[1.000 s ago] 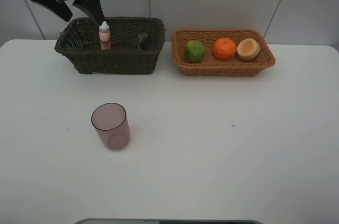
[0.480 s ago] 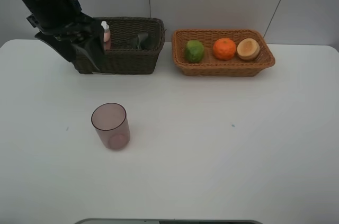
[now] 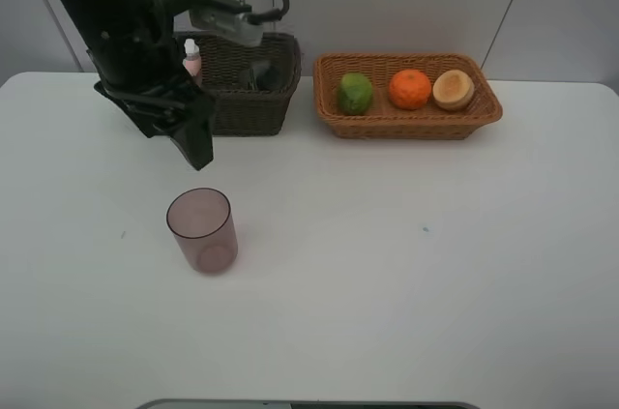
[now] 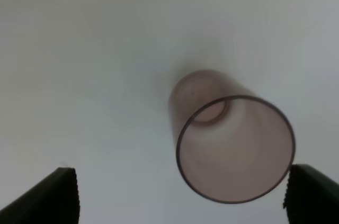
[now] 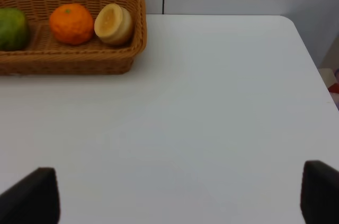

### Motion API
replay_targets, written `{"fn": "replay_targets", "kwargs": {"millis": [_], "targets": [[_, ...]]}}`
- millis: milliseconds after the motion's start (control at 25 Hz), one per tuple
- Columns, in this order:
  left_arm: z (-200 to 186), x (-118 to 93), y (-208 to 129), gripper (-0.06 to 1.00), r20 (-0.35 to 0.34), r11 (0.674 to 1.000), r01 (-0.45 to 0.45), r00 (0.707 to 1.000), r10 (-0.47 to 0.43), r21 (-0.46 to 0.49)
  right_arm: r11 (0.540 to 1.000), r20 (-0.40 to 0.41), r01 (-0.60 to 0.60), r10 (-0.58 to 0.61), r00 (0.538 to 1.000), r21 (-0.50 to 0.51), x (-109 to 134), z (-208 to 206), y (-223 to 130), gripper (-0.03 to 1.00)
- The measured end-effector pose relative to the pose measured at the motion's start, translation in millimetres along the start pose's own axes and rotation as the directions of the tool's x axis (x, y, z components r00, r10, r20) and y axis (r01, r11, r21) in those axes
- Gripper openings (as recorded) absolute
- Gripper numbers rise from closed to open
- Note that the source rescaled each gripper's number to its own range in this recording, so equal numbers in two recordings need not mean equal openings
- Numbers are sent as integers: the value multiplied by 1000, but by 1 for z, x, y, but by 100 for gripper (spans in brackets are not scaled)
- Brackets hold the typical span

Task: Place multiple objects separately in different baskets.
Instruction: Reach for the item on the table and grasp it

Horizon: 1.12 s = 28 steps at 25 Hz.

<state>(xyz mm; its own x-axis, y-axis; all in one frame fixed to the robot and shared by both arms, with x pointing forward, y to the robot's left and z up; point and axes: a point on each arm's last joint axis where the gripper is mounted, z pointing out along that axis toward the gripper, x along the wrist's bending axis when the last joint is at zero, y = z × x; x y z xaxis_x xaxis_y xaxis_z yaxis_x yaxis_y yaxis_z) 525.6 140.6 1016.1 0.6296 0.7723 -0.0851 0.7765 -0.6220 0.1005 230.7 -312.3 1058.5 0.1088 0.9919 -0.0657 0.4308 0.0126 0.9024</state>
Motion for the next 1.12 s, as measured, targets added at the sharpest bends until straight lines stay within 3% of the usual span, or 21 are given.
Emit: {"fn": "replay_targets", "kwargs": {"millis": [280, 600, 1120], "targets": [[38, 6, -18, 100, -59, 1000, -17, 998, 18, 7, 1000, 0, 0, 0, 1000, 0, 0, 0, 0, 92], [59, 7, -23, 100, -65, 1000, -17, 998, 17, -9, 1000, 0, 0, 0, 1000, 0, 0, 0, 0, 92], [105, 14, -17, 100, -55, 999, -6, 998, 9, 47, 1000, 0, 0, 0, 1000, 0, 0, 0, 0, 92]]}}
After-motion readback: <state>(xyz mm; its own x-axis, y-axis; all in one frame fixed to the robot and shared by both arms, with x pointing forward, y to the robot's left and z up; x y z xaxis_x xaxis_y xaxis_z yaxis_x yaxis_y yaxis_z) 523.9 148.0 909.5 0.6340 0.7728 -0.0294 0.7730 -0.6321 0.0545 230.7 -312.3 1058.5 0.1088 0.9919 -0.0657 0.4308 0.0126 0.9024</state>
